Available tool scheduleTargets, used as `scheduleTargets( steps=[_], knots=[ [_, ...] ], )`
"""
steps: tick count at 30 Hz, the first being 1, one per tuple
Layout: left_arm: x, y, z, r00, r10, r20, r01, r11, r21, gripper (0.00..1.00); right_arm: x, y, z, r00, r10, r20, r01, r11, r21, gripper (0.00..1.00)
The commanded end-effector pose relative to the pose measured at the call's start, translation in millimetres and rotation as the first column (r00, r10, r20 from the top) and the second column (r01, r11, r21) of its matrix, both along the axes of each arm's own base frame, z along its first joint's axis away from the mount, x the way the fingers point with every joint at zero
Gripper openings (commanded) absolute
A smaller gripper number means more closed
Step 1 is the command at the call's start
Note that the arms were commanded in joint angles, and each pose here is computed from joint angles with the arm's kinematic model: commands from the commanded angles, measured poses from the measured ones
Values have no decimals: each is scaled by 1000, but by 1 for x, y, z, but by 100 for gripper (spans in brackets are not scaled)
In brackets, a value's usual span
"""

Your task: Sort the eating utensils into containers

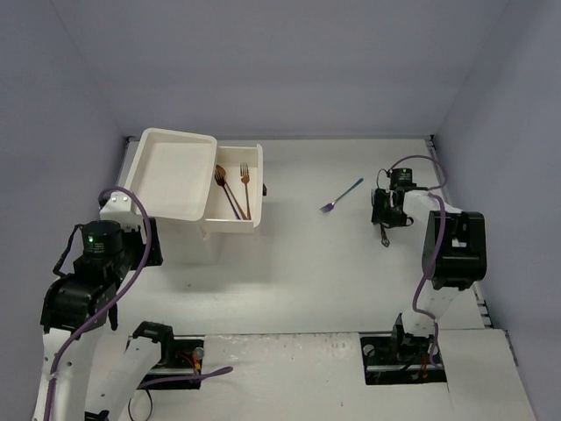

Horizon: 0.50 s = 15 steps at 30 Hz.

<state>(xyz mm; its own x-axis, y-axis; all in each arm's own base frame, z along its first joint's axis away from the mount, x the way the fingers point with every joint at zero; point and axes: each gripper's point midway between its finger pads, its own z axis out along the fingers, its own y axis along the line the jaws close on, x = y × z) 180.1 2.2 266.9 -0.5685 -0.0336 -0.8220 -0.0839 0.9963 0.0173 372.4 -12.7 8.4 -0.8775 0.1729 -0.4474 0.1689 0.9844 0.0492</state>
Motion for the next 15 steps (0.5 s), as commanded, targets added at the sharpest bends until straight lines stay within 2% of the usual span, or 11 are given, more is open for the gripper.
scheduleTargets(
  steps=[1, 13, 15],
  knots=[
    [10, -2, 15, 999, 10, 40, -9, 1000, -13, 68, -5, -8, -14, 997, -6, -81, 2, 999, -53, 45],
    [11, -1, 14, 999, 12, 35, -12, 1000, -11, 68, 17, 21, -25, 993, 81, -90, -84, 996, -37, 17],
    [11, -2, 14, 999, 12, 35, -12, 1000, -11, 68, 18, 24, -26, 992, 91, -91, -95, 995, -38, 8]
  ],
)
